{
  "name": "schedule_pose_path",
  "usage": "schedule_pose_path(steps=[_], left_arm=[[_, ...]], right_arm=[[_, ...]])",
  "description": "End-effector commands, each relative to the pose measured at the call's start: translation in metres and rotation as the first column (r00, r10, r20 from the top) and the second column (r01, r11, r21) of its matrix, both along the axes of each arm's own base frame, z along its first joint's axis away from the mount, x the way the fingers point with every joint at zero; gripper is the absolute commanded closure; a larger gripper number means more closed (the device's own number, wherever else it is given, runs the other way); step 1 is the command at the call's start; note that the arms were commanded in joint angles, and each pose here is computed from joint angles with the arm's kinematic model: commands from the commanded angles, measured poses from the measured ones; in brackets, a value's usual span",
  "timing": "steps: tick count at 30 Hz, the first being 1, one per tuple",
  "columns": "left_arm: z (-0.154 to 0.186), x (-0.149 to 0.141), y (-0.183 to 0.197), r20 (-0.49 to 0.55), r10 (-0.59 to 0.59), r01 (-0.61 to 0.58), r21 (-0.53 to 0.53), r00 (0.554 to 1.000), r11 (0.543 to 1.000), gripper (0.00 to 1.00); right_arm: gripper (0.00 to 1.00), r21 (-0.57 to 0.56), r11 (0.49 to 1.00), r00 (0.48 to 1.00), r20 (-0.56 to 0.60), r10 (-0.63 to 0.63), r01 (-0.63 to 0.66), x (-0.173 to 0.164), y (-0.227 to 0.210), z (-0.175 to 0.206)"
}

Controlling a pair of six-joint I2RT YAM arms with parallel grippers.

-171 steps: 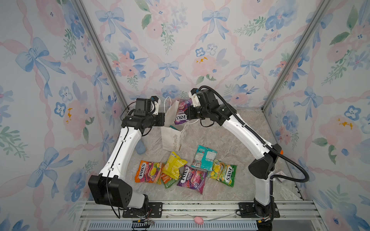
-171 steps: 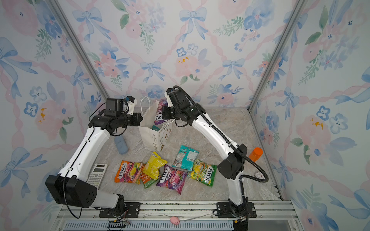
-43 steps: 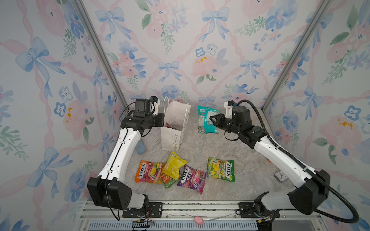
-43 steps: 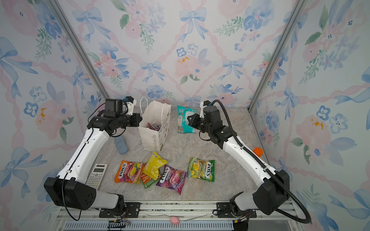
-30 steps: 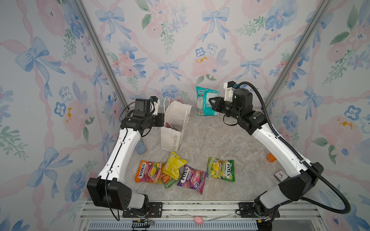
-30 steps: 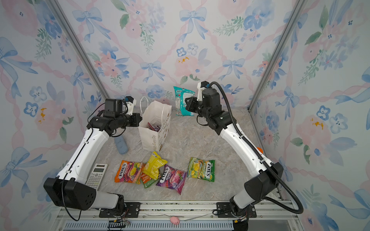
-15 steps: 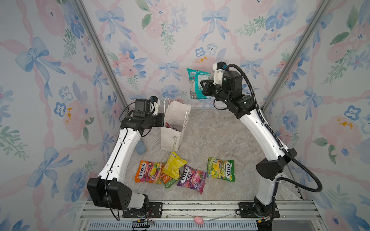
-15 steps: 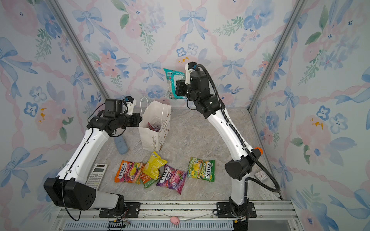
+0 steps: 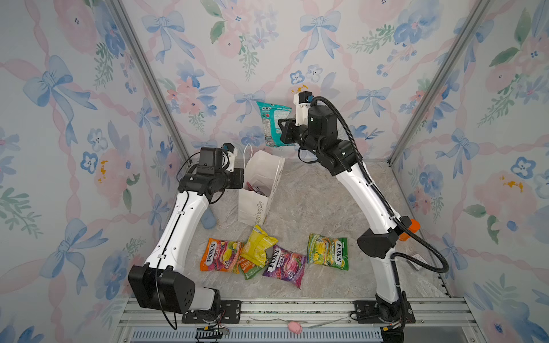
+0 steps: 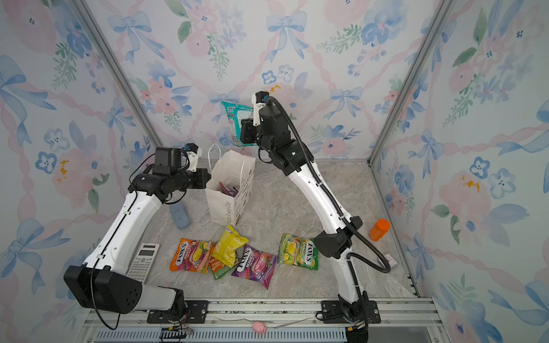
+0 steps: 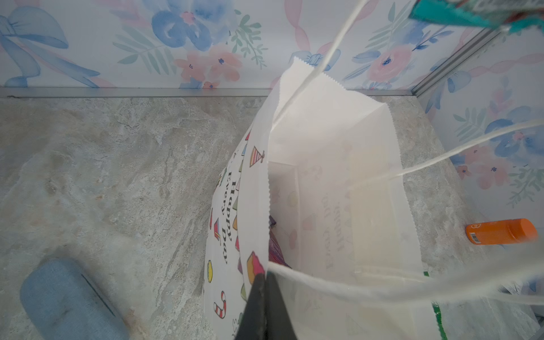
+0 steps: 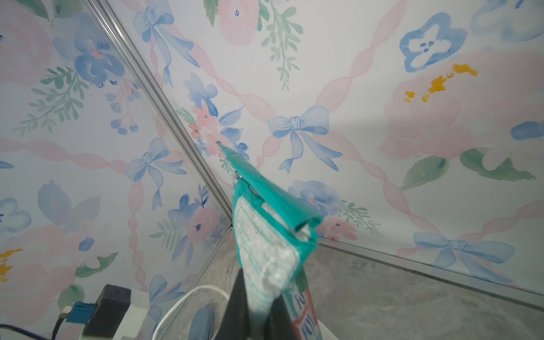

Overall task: Place the snacks into the paper bag
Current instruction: Place the snack in the paper bag.

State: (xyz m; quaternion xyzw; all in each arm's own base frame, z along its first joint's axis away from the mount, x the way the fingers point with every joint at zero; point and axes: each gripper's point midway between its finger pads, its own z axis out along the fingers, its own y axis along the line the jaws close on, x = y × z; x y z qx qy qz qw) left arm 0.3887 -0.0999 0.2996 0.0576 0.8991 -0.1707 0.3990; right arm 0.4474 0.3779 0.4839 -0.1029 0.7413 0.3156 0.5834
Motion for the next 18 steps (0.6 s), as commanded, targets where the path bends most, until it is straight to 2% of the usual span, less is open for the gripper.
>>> schedule_pose_path(steps=[1, 10, 18], left_arm=[[0.02, -0.005, -0.005, 0.064, -0.022, 0.023, -0.02, 0.998, 1.0, 1.0], [0.021, -0.006, -0.006, 0.067, -0.024, 0.026, -0.024, 0.997, 0.999, 1.0], [0.021, -0.007, -0.006, 0.069, -0.025, 0.026, -0.024, 0.997, 0.999, 1.0]], right_arm=[[1.0, 0.023, 1.0, 0.999, 0.031, 0.014, -0.015, -0.011, 0.011, 0.011], [1.0, -0.02, 1.0, 1.0, -0.028, 0.008, -0.008, -0.02, 0.016, -0.009], [1.0, -0.033, 0.999, 0.998, -0.053, -0.032, 0.031, -0.028, 0.003, -0.023]])
